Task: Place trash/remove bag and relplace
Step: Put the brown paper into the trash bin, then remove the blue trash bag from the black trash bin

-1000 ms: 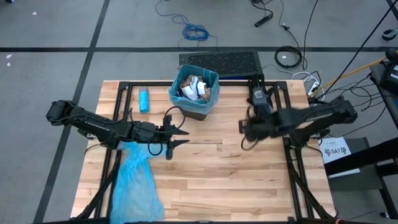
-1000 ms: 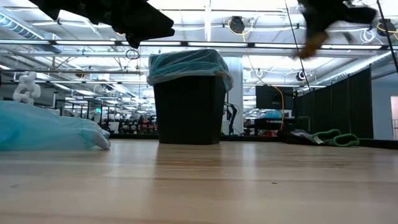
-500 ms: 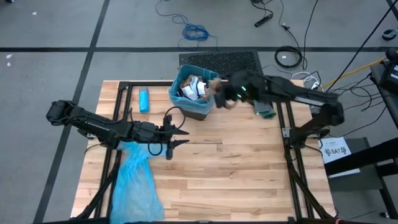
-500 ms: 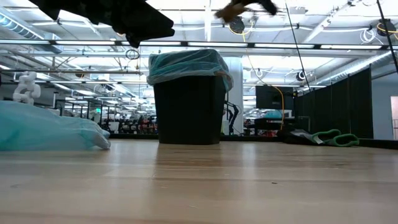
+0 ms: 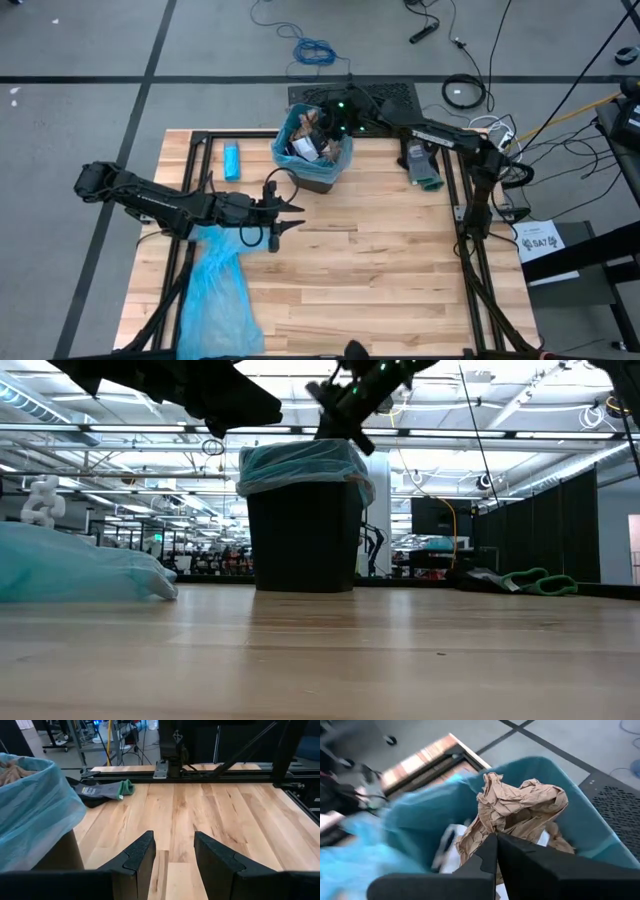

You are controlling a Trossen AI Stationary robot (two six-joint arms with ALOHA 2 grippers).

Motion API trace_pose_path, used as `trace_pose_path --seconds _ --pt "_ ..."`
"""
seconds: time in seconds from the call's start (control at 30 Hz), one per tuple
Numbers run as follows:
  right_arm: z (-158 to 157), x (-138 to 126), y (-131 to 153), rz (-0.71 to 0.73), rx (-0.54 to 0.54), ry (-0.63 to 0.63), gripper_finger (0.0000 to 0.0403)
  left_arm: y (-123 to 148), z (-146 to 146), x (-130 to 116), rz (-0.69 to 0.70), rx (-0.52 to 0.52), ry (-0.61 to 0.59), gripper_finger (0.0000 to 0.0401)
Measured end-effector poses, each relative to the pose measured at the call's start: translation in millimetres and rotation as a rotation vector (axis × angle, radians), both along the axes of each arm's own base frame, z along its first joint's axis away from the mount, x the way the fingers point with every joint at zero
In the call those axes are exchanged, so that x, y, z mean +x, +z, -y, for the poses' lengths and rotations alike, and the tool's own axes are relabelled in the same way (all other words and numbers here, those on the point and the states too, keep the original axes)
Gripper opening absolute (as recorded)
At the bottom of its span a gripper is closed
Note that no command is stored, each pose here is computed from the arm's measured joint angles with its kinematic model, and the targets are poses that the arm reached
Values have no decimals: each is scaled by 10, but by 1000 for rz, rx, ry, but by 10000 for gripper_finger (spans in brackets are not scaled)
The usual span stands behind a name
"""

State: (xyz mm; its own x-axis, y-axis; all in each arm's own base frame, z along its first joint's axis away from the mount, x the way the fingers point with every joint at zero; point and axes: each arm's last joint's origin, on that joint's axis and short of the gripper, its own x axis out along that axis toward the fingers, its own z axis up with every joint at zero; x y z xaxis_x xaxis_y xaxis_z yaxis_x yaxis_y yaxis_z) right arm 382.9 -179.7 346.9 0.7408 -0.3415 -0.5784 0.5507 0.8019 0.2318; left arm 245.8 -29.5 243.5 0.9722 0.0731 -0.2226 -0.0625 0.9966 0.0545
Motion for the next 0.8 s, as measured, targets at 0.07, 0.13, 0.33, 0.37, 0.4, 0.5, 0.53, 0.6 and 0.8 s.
trace_pose_path --seconds 0.07,0.13,0.33,0.37,0.4,0.5,0.53,0.6,0.8 --pt "62 27 -76 -22 -12 5 4 1 1 0 1 0 0 141" --pt "104 19 -95 -31 -22 5 13 1 2 0 1 0 -1 141" --pt "124 -1 -105 -52 -29 11 69 -1 2 0 -1 1 -1 141" --pt "117 -6 -91 -49 -31 11 80 -1 1 -1 -1 5 2 141" --pt "106 -14 -78 -50 -30 13 91 -2 -2 -1 -3 11 7 141" --pt "61 -15 -49 -35 -9 3 123 -10 -17 -2 -11 17 24 141" --pt "39 -9 -49 -33 3 0 133 -10 -26 -1 -11 17 28 141" --pt "11 -1 -41 -25 15 -4 149 -11 -47 1 -12 17 37 141" --pt "-70 -125 54 -59 43 -43 175 -36 -129 1 -38 13 76 141"
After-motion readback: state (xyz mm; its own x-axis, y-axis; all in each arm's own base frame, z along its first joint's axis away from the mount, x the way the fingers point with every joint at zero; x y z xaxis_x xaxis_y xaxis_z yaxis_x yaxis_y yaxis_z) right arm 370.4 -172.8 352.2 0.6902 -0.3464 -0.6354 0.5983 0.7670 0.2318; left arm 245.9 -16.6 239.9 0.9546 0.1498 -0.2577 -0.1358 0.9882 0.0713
